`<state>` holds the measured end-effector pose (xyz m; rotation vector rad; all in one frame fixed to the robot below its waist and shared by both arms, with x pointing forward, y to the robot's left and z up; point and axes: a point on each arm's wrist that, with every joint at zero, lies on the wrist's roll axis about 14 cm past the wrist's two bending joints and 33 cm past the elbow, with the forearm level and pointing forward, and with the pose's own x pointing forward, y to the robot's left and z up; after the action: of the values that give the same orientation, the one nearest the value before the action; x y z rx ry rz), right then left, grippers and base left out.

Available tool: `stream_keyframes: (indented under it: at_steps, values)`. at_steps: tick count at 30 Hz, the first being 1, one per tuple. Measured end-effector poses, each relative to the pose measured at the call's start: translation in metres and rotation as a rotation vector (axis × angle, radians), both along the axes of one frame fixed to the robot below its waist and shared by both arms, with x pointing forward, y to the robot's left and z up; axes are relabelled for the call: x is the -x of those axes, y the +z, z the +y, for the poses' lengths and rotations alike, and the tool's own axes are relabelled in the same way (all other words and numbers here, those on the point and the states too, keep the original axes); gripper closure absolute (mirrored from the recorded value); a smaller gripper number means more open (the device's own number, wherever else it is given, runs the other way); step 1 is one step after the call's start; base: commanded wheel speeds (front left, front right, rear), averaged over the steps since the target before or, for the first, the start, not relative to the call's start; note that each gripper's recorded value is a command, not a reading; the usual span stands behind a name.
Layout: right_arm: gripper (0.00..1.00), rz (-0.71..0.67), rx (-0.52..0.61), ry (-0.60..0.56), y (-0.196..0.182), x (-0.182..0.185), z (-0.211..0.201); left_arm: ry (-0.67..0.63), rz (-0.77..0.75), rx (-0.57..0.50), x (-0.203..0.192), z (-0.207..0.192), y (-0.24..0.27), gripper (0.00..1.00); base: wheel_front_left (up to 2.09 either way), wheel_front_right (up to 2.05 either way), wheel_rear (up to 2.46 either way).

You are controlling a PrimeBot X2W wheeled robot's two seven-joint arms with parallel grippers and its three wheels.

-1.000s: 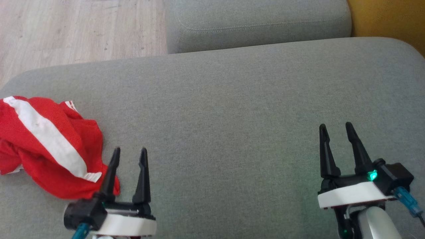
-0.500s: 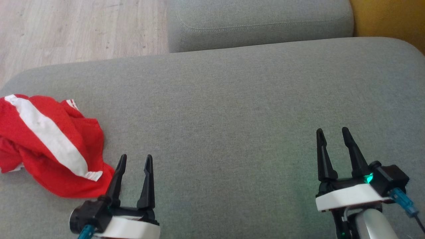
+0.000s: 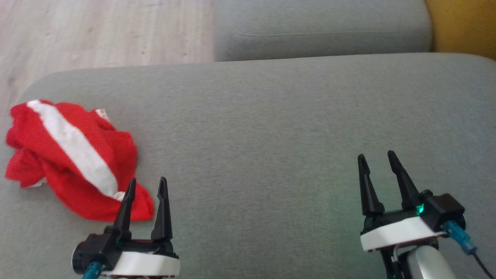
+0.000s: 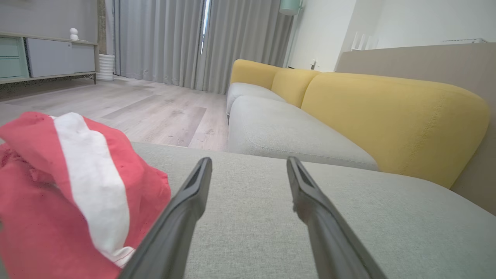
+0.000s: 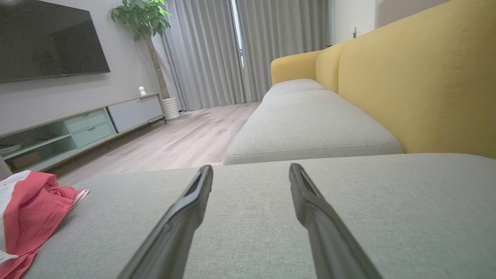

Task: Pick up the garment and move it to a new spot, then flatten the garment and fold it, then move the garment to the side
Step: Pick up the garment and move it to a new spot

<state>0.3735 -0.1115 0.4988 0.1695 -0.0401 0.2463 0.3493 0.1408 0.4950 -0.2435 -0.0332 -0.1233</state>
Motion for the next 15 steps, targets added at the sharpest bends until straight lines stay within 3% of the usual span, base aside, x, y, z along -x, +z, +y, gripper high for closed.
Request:
stream_keyframes:
  at_steps: [15]
  values:
    - [0.0, 0.016, -0.006, 0.242, -0.004, 0.006, 0.079, 0.246, -0.012, -0.011, 0.047, 0.07, 0.003, 0.0, 0.0, 0.0, 0.0]
